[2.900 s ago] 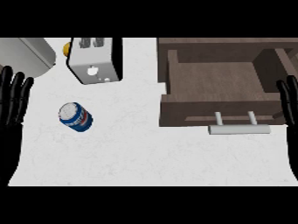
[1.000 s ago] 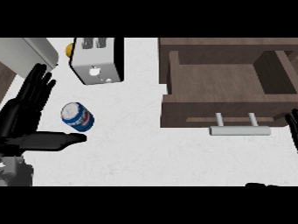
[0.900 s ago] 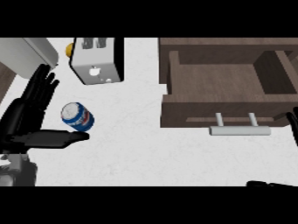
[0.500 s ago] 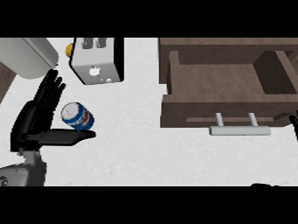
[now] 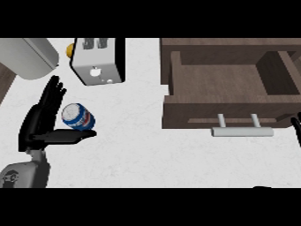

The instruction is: Pick up the can, place it into the drawer and close the drawer

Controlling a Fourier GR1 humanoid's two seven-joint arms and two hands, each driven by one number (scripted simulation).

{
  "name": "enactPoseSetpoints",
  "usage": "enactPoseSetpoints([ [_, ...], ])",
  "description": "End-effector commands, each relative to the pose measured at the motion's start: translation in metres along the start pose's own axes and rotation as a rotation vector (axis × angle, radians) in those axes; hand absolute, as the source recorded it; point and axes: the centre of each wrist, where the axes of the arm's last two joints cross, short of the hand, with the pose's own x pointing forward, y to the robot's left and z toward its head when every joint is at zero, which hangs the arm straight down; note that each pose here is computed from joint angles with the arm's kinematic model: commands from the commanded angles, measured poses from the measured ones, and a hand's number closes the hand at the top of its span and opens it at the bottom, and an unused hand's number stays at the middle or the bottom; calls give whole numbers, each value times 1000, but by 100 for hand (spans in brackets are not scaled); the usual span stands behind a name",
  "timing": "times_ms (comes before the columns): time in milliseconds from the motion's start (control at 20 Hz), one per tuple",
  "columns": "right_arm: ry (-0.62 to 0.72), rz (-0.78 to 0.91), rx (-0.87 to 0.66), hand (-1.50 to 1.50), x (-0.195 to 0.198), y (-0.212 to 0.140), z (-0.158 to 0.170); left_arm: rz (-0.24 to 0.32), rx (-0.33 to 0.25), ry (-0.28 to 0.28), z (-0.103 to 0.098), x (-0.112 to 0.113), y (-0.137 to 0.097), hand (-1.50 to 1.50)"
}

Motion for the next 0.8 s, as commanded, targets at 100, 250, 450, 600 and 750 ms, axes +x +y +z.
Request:
enactPoseSetpoints([
  [100, 3, -7, 2, -150, 9, 0, 18, -12, 22, 20, -5, -18, 14, -150],
  [250, 1, 0, 2, -150, -12, -3, 12, -14, 33, 29, 8, -31, 36, -150],
  [450, -7, -12, 13, -150, -4, -1, 8, -26, 26, 24, 4, -43, 53, -150],
  [600, -12, -11, -2, -150, -17, -9, -4, -12, 30, 45, 13, -56, 37, -150],
  [750, -26, -3, 4, -150, 1, -9, 8, -26, 22, 56, 24, -63, 42, -150],
])
